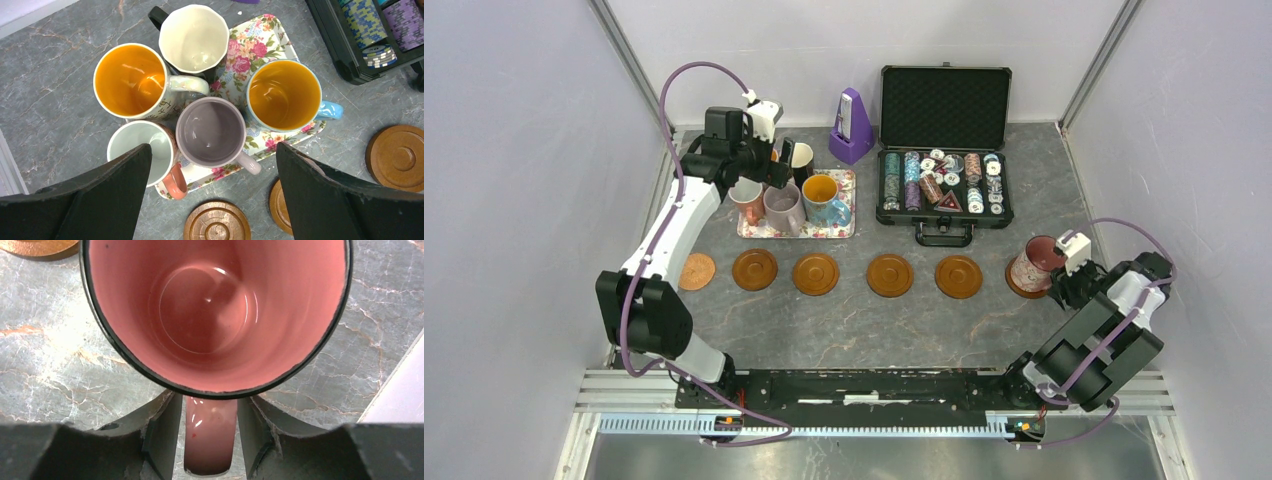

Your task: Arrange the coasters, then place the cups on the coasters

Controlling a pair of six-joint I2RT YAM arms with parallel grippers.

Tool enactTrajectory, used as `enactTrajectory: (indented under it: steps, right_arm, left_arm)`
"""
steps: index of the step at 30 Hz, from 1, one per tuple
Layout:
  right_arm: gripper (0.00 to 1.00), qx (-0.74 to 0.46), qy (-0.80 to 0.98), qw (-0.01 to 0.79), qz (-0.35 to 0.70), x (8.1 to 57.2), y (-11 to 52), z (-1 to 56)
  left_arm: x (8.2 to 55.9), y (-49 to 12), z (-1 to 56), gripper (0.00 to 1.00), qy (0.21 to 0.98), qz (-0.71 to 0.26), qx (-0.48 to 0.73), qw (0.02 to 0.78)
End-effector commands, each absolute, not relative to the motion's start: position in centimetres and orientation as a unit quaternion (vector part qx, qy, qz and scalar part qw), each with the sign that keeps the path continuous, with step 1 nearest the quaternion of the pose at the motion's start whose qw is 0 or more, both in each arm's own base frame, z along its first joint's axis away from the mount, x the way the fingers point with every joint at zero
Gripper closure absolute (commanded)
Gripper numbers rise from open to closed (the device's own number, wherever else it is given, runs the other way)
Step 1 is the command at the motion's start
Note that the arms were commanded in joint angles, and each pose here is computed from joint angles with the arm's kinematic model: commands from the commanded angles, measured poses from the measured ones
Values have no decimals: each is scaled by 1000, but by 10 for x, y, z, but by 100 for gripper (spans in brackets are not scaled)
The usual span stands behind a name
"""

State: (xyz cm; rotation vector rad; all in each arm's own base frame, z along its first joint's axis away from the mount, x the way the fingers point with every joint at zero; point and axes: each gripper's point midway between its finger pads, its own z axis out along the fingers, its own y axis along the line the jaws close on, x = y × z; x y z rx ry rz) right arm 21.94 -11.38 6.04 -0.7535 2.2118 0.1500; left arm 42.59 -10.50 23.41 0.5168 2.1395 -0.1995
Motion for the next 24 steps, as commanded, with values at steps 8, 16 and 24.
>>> enactTrajectory:
  steps: [8, 16, 24]
  right_arm:
    - [32, -346, 859, 374, 60, 214, -122, 82]
    - [4, -374, 847, 369, 83, 216, -120, 122]
    - [2, -395, 833, 380, 77, 237, -101, 162]
  left_arm:
    - [432, -111, 251, 0, 849, -79, 229, 469]
    - [428, -113, 245, 0, 855, -85, 240, 453]
    - [429, -116, 239, 0, 855, -89, 249, 446]
